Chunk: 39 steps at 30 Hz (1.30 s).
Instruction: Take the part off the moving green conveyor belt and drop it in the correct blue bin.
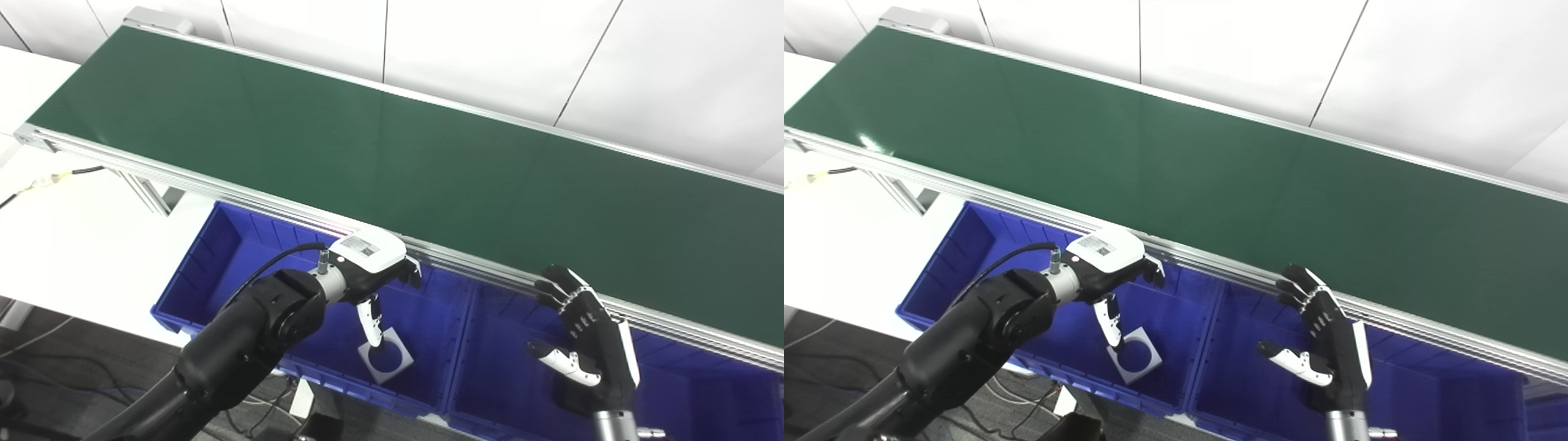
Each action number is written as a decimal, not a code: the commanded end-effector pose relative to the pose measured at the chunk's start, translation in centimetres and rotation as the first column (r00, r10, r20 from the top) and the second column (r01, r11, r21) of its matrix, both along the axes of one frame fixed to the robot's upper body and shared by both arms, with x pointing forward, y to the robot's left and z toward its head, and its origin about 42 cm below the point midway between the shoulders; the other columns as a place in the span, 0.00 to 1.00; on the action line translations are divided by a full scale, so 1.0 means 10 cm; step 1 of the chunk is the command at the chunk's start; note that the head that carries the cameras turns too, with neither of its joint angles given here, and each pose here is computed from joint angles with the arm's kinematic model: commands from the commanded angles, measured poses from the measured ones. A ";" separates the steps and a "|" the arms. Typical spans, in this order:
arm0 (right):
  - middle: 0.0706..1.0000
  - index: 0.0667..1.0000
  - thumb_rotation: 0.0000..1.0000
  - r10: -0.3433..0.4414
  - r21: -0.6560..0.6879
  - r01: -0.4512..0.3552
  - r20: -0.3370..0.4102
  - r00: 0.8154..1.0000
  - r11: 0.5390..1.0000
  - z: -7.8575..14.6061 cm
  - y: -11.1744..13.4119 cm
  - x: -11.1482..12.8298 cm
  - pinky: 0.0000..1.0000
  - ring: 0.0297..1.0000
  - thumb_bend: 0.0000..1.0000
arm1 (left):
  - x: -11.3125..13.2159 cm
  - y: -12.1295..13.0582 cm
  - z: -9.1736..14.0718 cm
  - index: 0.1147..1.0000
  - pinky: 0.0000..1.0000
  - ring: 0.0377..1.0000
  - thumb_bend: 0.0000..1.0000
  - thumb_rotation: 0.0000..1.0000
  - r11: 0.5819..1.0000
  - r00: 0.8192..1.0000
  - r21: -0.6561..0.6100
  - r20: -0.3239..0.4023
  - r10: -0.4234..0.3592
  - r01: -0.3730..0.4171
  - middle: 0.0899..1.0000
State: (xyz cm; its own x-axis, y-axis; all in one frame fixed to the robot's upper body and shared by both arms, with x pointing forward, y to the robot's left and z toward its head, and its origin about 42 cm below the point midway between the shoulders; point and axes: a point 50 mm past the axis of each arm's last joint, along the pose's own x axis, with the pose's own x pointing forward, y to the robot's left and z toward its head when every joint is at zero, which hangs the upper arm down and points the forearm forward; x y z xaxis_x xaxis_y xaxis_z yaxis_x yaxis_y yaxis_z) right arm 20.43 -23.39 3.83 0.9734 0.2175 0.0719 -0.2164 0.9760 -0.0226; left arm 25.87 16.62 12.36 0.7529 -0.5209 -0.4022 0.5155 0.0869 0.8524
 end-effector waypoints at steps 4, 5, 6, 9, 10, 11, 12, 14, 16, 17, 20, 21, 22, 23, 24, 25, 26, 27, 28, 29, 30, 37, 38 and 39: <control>0.81 0.79 0.39 0.003 0.001 -0.003 0.073 0.997 1.000 0.09 0.04 0.03 0.73 0.77 1.00 | -0.09 -0.01 0.30 0.67 0.44 0.57 1.00 0.21 0.944 0.995 -0.323 -0.085 0.046 -0.071 0.67; 0.81 0.79 0.39 0.004 0.001 -0.004 0.073 0.997 1.000 0.08 0.04 0.03 0.73 0.78 1.00 | -0.13 -0.01 0.34 0.67 0.45 0.58 1.00 0.21 0.920 0.993 -0.384 -0.109 0.044 -0.083 0.67; 0.81 0.79 0.40 0.004 0.000 -0.004 0.072 0.997 1.000 0.08 0.04 0.03 0.74 0.78 1.00 | -0.17 -0.01 0.38 0.68 0.48 0.60 1.00 0.23 0.894 0.990 -0.438 -0.133 0.044 -0.098 0.68; 0.81 0.80 0.41 0.004 -0.006 -0.004 0.069 0.998 1.000 0.07 0.04 0.02 0.74 0.78 1.00 | -0.26 -0.03 0.45 0.69 0.54 0.64 1.00 0.26 0.831 0.982 -0.541 -0.183 0.037 -0.132 0.69; 0.81 0.80 0.41 0.004 -0.012 -0.003 0.067 0.998 1.000 0.07 0.03 0.02 0.74 0.78 1.00 | -0.29 -0.05 0.47 0.70 0.55 0.65 1.00 0.27 0.810 0.981 -0.570 -0.194 0.030 -0.138 0.69; 0.82 0.80 0.42 0.004 -0.016 -0.003 0.066 0.998 1.000 0.07 0.03 0.02 0.74 0.78 1.00 | -0.30 -0.05 0.49 0.70 0.56 0.65 1.00 0.27 0.797 0.979 -0.588 -0.201 0.025 -0.141 0.69; 0.82 0.79 0.42 0.006 -0.021 -0.004 0.066 0.998 1.000 0.07 0.03 0.02 0.75 0.78 1.00 | -0.33 -0.07 0.51 0.72 0.58 0.66 1.00 0.28 0.773 0.977 -0.617 -0.211 0.016 -0.146 0.70; 0.82 0.80 0.42 0.010 -0.031 -0.008 0.067 0.998 0.999 0.07 0.04 0.02 0.75 0.78 1.00 | -0.37 -0.08 0.53 0.72 0.59 0.67 1.00 0.28 0.727 0.973 -0.668 -0.229 0.004 -0.160 0.72; 0.83 0.80 0.43 0.015 -0.041 -0.012 0.066 0.998 0.999 0.06 0.05 0.03 0.75 0.79 1.00 | -0.40 -0.09 0.53 0.74 0.61 0.69 1.00 0.27 0.693 0.971 -0.700 -0.239 -0.001 -0.172 0.74; 0.83 0.80 0.44 0.017 -0.045 -0.014 0.066 0.998 0.999 0.06 0.06 0.03 0.75 0.79 1.00 | -0.41 -0.09 0.52 0.75 0.62 0.70 1.00 0.26 0.677 0.971 -0.715 -0.240 -0.002 -0.175 0.74; 0.83 0.80 0.44 0.019 -0.053 -0.016 0.068 0.998 0.998 0.06 0.09 0.02 0.74 0.78 1.00 | -0.43 -0.08 0.48 0.78 0.65 0.72 1.00 0.27 0.653 0.972 -0.735 -0.235 0.007 -0.182 0.77; 0.83 0.80 0.44 0.021 -0.050 -0.018 0.067 0.998 0.999 0.05 0.10 0.02 0.74 0.78 1.00 | -0.43 -0.07 0.44 0.78 0.65 0.72 1.00 0.28 0.646 0.973 -0.740 -0.230 0.014 -0.185 0.78; 0.84 0.80 0.44 0.022 -0.048 -0.019 0.066 0.998 0.999 0.05 0.11 0.02 0.74 0.79 1.00 | -0.43 -0.06 0.41 0.79 0.66 0.76 1.00 0.29 0.642 0.974 -0.744 -0.226 0.019 -0.186 0.81; 0.84 0.80 0.44 0.024 -0.047 -0.021 0.066 0.998 0.999 0.05 0.13 0.02 0.74 0.79 1.00 | -0.42 -0.05 0.38 0.80 0.66 0.77 1.00 0.30 0.634 0.977 -0.753 -0.211 0.022 -0.177 0.82; 0.85 0.80 0.43 0.026 -0.046 -0.023 0.066 0.998 0.999 0.05 0.14 0.02 0.74 0.79 1.00 | -0.42 -0.04 0.34 0.80 0.68 0.79 1.00 0.28 0.631 0.981 -0.758 -0.190 0.026 -0.164 0.83; 0.85 0.80 0.43 0.028 -0.048 -0.025 0.065 0.997 0.999 0.05 0.16 0.02 0.74 0.79 1.00 | -0.41 -0.03 0.30 0.81 0.71 0.81 1.00 0.26 0.634 0.986 -0.760 -0.164 0.031 -0.146 0.85; 0.85 0.80 0.43 0.030 -0.054 -0.027 0.067 0.997 0.998 0.05 0.17 0.02 0.74 0.79 1.00 | -0.39 -0.02 0.24 0.82 0.72 0.82 1.00 0.24 0.640 0.991 -0.759 -0.126 0.036 -0.120 0.86; 0.86 0.81 0.44 0.031 -0.062 -0.027 0.068 0.997 0.998 0.05 0.19 0.01 0.74 0.79 1.00 | -0.38 0.00 0.17 0.83 0.73 0.83 1.00 0.23 0.644 0.994 -0.758 -0.101 0.040 -0.103 0.87; 0.86 0.82 0.45 0.033 -0.070 -0.028 0.068 0.997 0.997 0.05 0.21 0.01 0.74 0.79 1.00 | -0.36 0.01 0.10 0.83 0.75 0.84 1.00 0.21 0.646 0.996 -0.758 -0.081 0.040 -0.088 0.88; 0.86 0.82 0.46 0.033 -0.079 -0.027 0.068 0.997 0.996 0.05 0.22 0.00 0.74 0.79 1.00 | -0.35 0.03 0.04 0.84 0.76 0.84 1.00 0.20 0.646 0.997 -0.759 -0.071 0.041 -0.080 0.89; 0.87 0.83 0.47 0.032 -0.084 -0.026 0.068 0.997 0.996 0.05 0.25 -0.01 0.73 0.80 1.00 | -0.34 0.04 -0.01 0.85 0.76 0.85 1.00 0.18 0.643 0.997 -0.762 -0.067 0.041 -0.078 0.89; 0.87 0.84 0.46 0.034 -0.088 -0.028 0.068 0.997 0.996 0.04 0.42 -0.03 0.75 0.80 1.00 | -0.21 0.21 -0.32 0.84 0.76 0.84 1.00 0.20 0.603 0.999 -0.796 -0.049 0.023 -0.053 0.89; 0.86 0.83 0.46 0.031 -0.089 -0.025 0.069 0.997 0.996 0.04 0.45 -0.03 0.75 0.80 1.00 | -0.19 0.24 -0.35 0.84 0.76 0.84 1.00 0.21 0.598 0.998 -0.800 -0.051 0.022 -0.054 0.88; 0.86 0.83 0.45 0.028 -0.091 -0.022 0.070 0.997 0.996 0.03 0.47 -0.02 0.75 0.80 1.00 | -0.19 0.26 -0.38 0.83 0.75 0.84 1.00 0.22 0.595 0.998 -0.802 -0.054 0.021 -0.055 0.88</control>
